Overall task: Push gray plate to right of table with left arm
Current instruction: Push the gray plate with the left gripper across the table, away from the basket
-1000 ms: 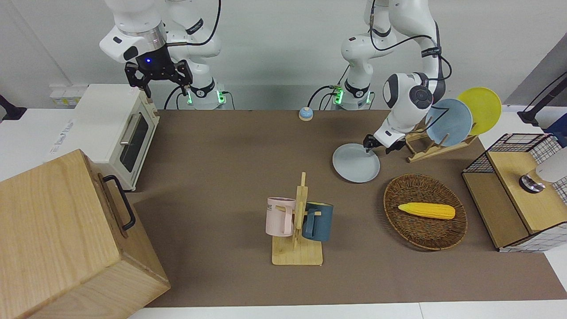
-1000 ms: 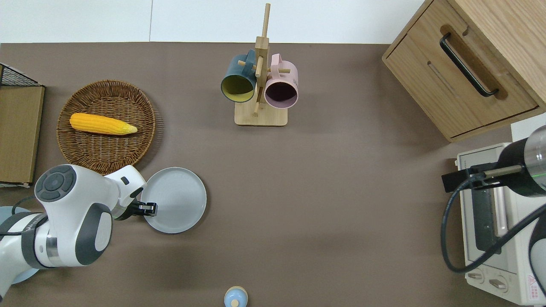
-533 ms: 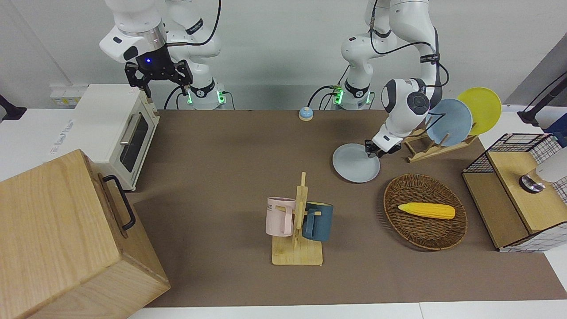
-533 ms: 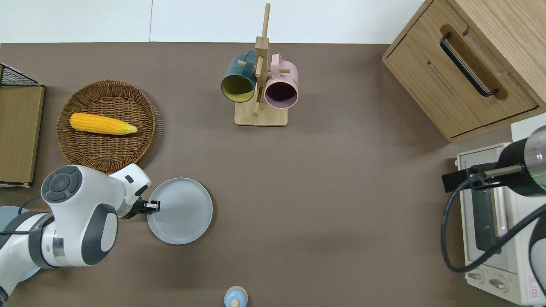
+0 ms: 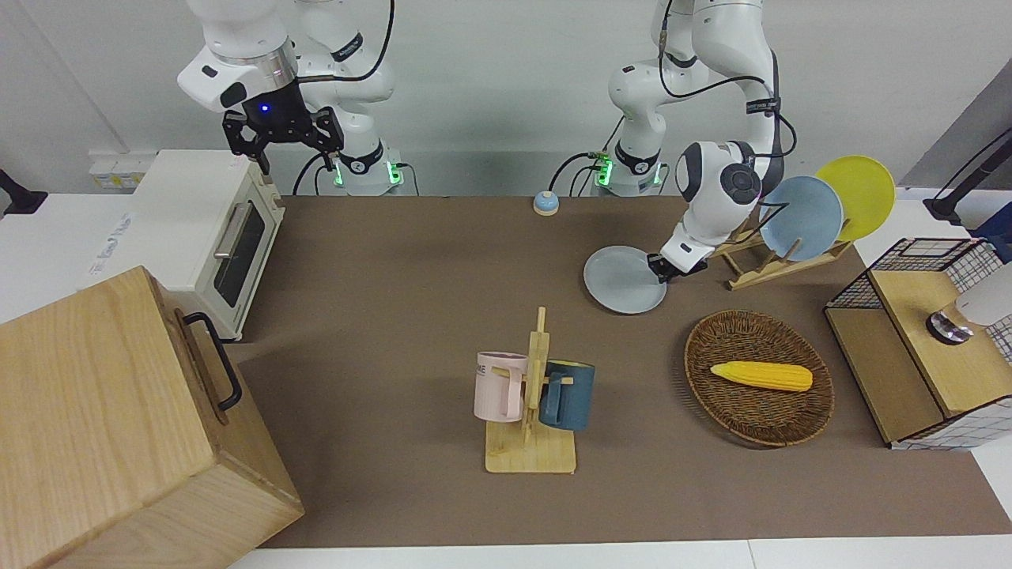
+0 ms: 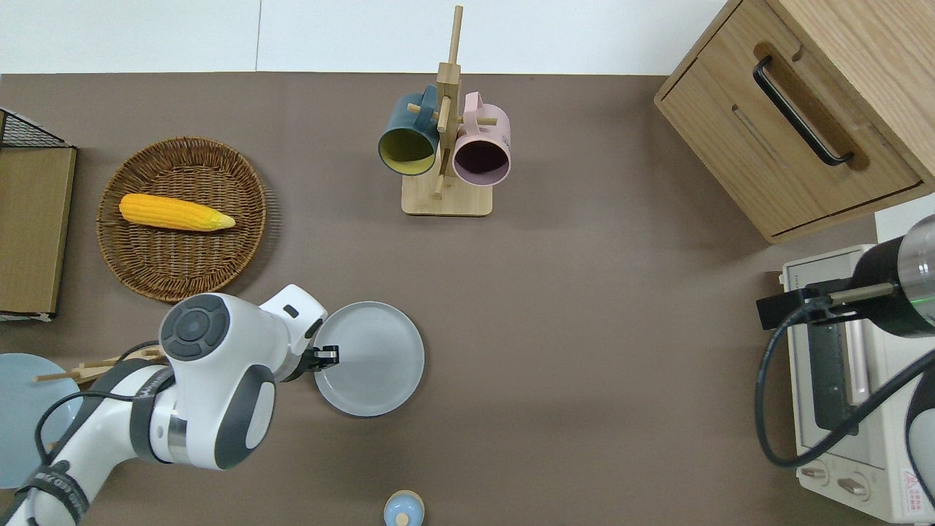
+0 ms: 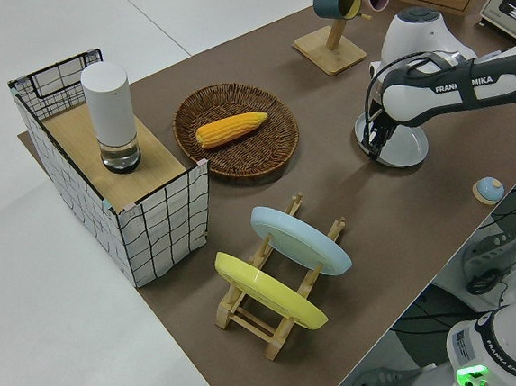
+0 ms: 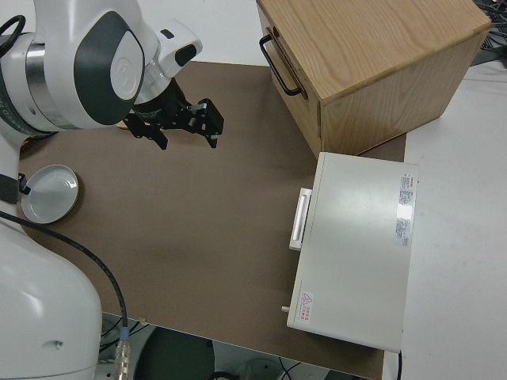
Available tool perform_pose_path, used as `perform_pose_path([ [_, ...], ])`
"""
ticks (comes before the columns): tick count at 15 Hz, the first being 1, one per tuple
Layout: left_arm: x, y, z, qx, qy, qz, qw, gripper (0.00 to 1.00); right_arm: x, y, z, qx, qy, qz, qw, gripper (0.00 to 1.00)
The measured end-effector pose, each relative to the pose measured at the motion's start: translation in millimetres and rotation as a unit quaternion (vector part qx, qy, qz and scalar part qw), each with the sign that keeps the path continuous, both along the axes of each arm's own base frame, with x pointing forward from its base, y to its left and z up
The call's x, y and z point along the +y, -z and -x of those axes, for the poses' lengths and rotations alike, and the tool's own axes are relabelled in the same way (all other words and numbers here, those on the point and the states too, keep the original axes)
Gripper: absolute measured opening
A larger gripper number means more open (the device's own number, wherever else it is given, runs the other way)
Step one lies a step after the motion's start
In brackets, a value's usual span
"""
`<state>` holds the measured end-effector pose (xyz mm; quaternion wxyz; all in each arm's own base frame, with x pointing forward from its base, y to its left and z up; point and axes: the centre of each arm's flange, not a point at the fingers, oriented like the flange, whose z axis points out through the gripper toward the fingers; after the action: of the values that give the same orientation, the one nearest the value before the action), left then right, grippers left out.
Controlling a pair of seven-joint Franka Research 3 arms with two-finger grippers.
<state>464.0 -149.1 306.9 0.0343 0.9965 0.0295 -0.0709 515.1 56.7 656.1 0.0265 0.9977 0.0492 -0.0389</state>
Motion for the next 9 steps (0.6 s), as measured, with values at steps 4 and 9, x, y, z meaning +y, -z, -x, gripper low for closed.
perform_pose_path([
  [4, -65, -4, 20.4, -0.002, -0.031, 0.014, 0.9994, 0.04, 0, 0, 0.0, 0.0, 0.0, 0.0, 1.0, 1.0],
  [9, -121, -12, 37.4, -0.003, -0.045, 0.029, 0.9986, 0.04, 0, 0, 0.0, 0.0, 0.0, 0.0, 1.0, 1.0],
])
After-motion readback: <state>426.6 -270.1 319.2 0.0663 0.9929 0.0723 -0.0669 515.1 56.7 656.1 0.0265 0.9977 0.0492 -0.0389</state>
